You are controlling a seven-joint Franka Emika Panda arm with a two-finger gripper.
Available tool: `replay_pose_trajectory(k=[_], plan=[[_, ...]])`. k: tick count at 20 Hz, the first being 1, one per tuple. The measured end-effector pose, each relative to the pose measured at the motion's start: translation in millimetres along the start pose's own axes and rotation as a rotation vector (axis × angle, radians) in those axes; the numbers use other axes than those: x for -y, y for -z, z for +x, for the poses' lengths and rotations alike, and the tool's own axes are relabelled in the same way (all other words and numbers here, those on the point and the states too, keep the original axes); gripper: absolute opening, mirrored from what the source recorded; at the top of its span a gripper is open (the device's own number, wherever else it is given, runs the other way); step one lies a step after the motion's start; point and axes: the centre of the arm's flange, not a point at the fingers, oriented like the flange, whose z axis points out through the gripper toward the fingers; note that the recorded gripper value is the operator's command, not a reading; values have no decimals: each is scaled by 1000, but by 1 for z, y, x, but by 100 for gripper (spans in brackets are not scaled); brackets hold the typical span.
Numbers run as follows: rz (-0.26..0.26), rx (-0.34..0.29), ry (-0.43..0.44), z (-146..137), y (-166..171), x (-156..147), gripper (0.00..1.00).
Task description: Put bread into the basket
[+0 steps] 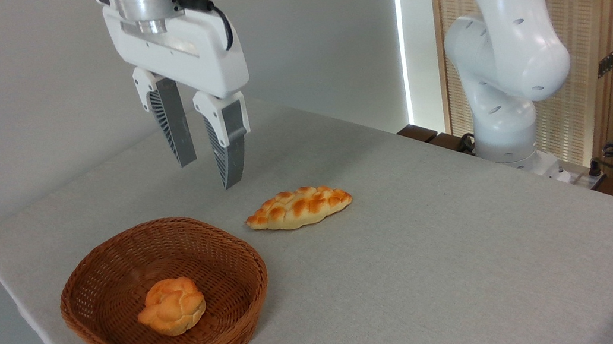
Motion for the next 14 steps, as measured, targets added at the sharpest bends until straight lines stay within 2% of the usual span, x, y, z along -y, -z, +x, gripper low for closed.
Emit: replay_pose_trajectory(k=[1,6,14], plan=[[-3,10,0,3,-6,1,100],[-8,-3,-73,21,9,-35,100],[-9,-2,-76,21,10,-36,100]])
